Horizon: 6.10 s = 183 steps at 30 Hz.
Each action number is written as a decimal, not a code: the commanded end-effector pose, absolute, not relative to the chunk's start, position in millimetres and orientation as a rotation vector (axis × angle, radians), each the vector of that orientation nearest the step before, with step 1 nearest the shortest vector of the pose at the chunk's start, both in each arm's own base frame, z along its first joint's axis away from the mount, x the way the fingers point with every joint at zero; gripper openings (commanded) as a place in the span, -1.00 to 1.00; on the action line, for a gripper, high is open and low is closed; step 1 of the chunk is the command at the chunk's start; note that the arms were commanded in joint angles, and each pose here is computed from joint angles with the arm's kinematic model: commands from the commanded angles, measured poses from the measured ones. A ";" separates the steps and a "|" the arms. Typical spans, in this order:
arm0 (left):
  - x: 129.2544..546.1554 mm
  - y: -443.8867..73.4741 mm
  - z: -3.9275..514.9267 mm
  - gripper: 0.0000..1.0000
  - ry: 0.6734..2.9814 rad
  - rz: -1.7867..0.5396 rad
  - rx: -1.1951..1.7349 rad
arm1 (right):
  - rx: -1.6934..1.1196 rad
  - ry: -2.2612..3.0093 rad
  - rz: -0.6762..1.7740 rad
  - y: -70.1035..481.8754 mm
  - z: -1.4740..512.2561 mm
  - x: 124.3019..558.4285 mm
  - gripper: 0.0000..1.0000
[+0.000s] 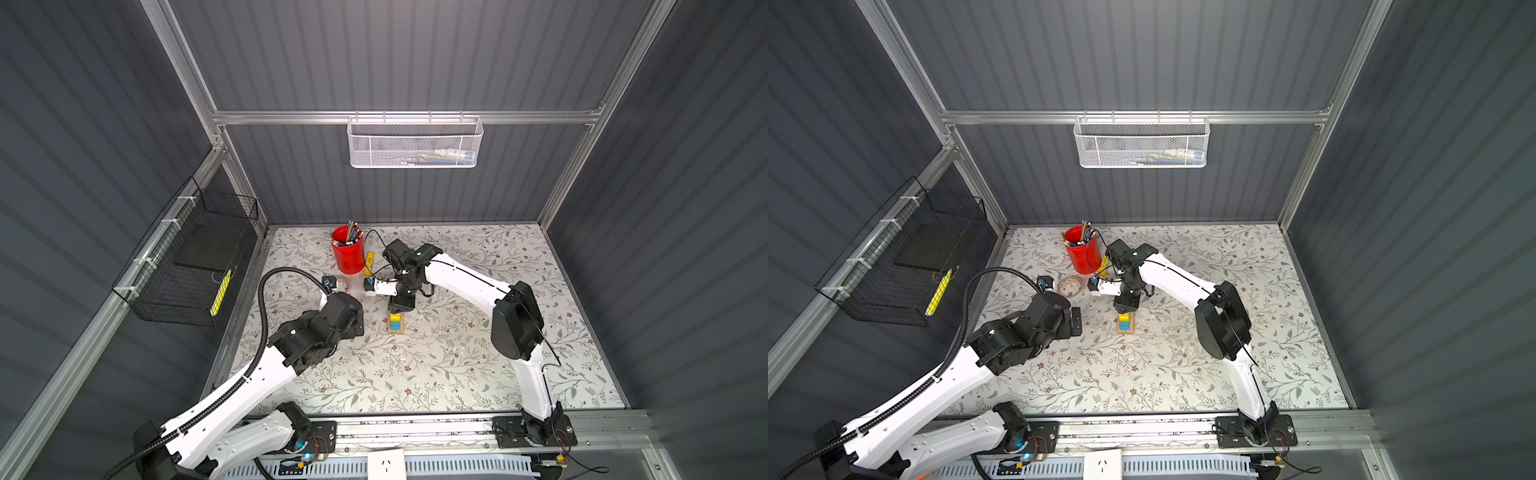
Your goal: Build the wood block tower
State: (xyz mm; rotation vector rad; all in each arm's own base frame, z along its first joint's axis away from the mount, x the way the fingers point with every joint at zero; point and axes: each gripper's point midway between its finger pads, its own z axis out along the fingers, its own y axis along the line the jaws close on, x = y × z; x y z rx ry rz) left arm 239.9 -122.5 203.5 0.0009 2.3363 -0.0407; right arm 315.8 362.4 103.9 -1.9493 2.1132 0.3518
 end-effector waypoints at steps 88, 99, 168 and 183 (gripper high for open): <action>237.8 -113.9 197.9 0.99 2.345 0.012 -0.015 | -2.059 2.079 0.335 359.7 93.2 314.2 -0.22; 237.4 -113.7 198.9 0.99 2.344 0.011 -0.015 | -2.059 2.073 0.343 361.5 95.2 313.7 -0.27; 413.7 11.0 66.2 0.99 1.960 0.202 -0.113 | 0.116 1.813 -0.019 -26.4 119.7 386.2 0.98; 414.2 -15.6 65.2 1.00 1.958 0.094 0.057 | 0.115 1.814 -0.016 -25.8 119.3 385.8 0.98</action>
